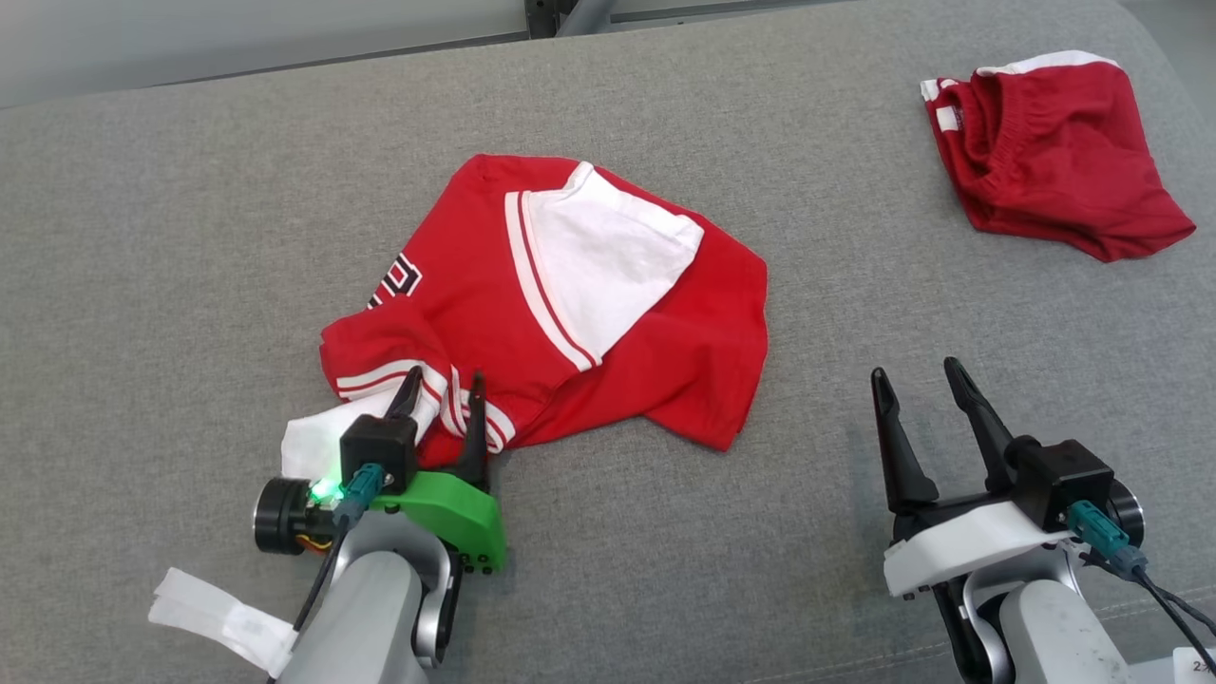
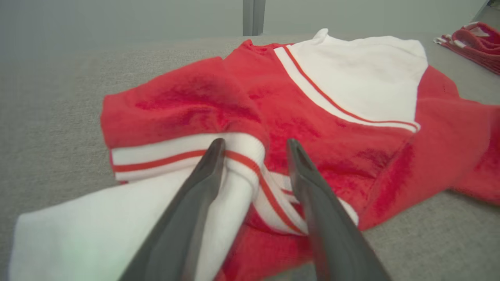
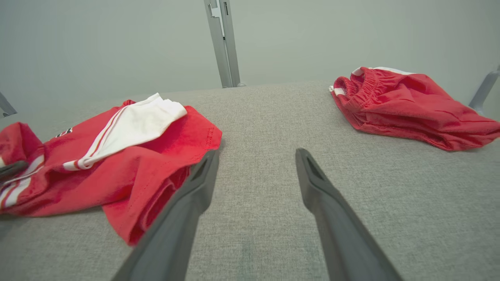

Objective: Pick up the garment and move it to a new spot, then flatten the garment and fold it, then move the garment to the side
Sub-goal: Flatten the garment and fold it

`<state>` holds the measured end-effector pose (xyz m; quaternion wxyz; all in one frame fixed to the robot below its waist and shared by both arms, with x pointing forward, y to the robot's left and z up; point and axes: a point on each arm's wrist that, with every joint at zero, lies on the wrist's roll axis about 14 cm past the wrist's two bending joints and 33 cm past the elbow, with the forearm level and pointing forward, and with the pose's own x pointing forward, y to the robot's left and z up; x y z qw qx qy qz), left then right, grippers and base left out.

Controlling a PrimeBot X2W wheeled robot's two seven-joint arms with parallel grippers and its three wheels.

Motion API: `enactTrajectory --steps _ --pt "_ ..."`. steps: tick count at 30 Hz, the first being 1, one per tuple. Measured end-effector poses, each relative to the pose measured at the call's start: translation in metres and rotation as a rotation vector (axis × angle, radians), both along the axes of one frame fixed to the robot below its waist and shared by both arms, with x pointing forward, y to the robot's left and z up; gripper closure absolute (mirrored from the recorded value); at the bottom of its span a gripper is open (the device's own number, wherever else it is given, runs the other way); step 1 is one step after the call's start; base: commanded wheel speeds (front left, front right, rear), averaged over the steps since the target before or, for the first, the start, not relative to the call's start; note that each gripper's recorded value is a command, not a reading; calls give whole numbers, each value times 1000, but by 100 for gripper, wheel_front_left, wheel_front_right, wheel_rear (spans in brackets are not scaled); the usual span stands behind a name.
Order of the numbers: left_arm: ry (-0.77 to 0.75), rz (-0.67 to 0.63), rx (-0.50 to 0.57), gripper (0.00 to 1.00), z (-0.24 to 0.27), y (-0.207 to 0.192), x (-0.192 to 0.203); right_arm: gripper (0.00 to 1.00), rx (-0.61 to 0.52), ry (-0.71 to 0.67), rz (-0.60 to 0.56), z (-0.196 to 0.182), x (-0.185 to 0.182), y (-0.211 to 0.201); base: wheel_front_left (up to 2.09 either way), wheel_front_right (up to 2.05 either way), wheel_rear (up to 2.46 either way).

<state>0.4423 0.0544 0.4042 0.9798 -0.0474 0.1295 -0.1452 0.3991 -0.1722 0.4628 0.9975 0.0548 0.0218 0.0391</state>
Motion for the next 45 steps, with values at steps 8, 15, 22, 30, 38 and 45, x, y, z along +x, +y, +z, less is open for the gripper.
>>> enactTrajectory --steps 8,15,22,30,38,45 --pt "-72 -10 -66 0 27 -9 -3 0 7 -2 21 -1 5 8 0 0 0" --pt "-140 98 -101 0 51 23 -22 0 21 -16 79 3 10 29 0 0 0" --pt "-68 210 -86 0 31 64 -49 0 35 -36 130 10 14 47 0 0 0" --pt "25 113 -151 9 16 36 -62 0 35 -35 125 10 13 45 0 0 0" --pt "131 119 -156 76 -5 31 -68 0 31 -31 102 8 11 37 0 0 0" --pt "140 129 -168 100 -6 34 -70 0 33 -32 107 8 14 39 0 0 0"
